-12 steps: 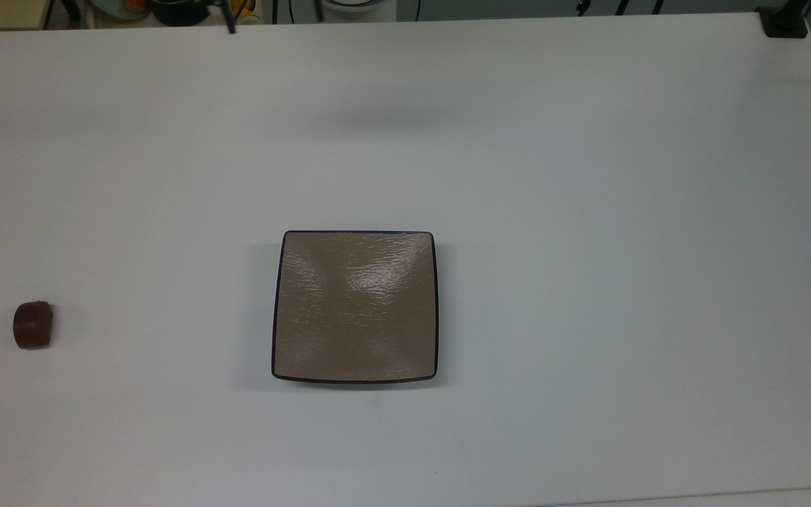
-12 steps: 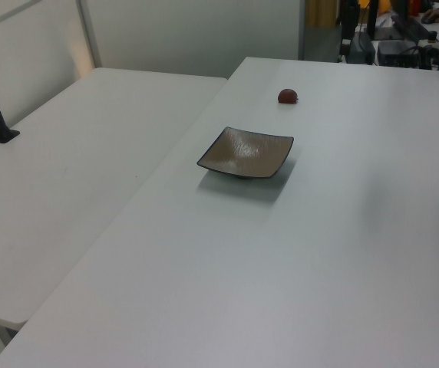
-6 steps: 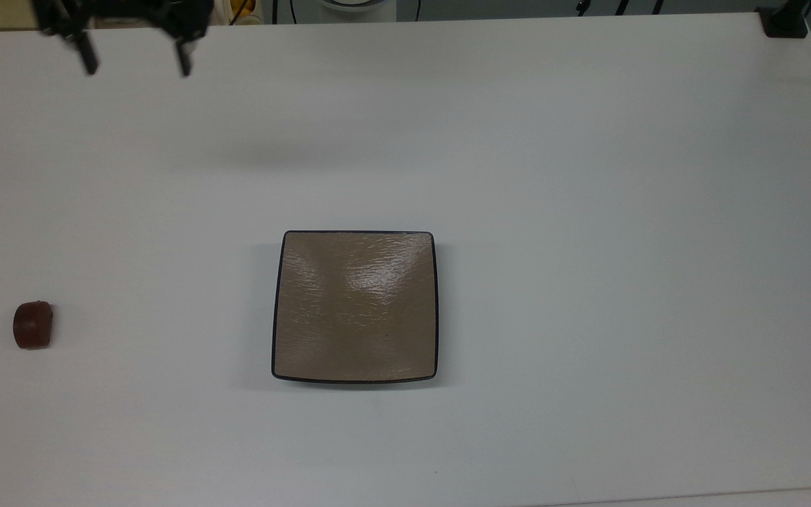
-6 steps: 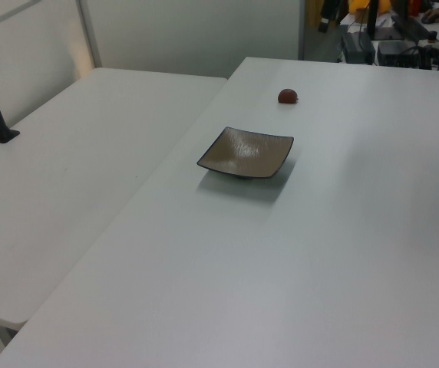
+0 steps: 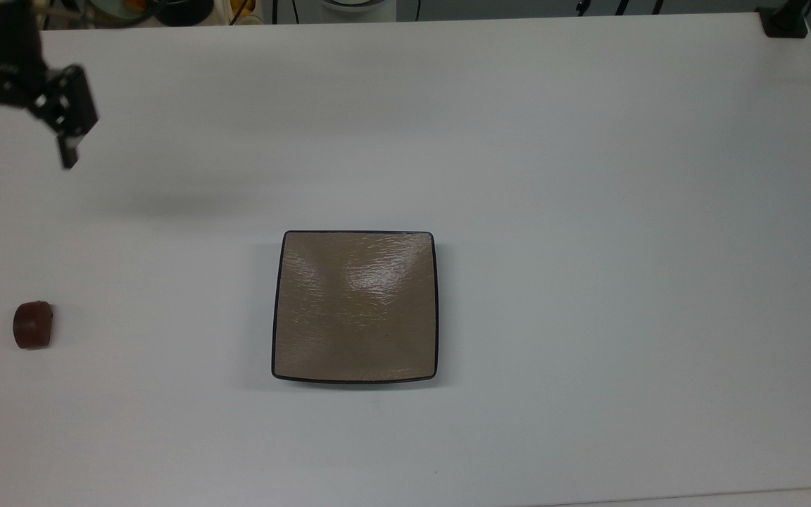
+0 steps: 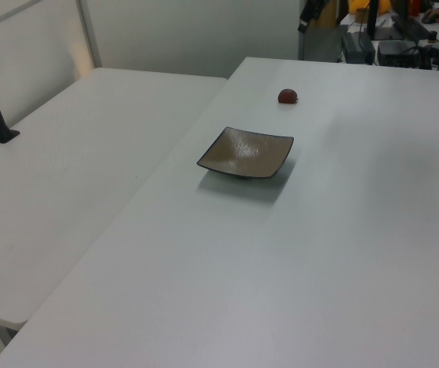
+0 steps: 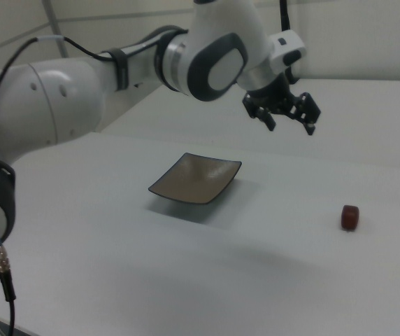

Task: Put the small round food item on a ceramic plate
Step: 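Move the open gripper over the small red-brown food item and lower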

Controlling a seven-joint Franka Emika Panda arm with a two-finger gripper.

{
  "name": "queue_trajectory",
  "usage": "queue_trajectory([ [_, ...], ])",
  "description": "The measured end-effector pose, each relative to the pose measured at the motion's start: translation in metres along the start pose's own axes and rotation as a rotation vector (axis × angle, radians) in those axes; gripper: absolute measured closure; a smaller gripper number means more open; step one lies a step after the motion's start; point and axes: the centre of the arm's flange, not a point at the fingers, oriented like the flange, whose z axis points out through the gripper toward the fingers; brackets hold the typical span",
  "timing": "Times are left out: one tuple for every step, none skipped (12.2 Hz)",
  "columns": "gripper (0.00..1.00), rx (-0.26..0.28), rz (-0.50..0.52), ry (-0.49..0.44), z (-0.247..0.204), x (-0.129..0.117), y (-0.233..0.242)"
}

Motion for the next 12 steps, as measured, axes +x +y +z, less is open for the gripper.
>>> queue_trajectory([
  [0.0, -0.011, 0.007, 0.015, 0.012, 0.002, 0.007],
  [0.0, -0.021, 0.014, 0.028, 0.024, 0.003, 0.014],
  [0.0, -0.034, 0.023, 0.041, 0.043, 0.004, 0.023],
  [0.0, -0.04, 0.029, 0.043, 0.062, 0.004, 0.03],
  [0.0, -0.041, 0.034, 0.039, 0.081, 0.003, 0.034],
  [0.0, -0.033, 0.037, 0.026, 0.102, 0.002, 0.037],
  [0.0, -0.022, 0.043, 0.008, 0.125, -0.002, 0.039],
  [0.0, -0.017, 0.047, -0.005, 0.142, -0.005, 0.041],
  [0.0, -0.012, 0.053, -0.017, 0.164, -0.009, 0.045],
  [0.0, -0.013, 0.055, -0.014, 0.177, -0.011, 0.047],
  [0.0, -0.017, 0.057, 0.0, 0.196, -0.013, 0.048],
  [0.0, -0.02, 0.058, 0.01, 0.214, -0.018, 0.048],
])
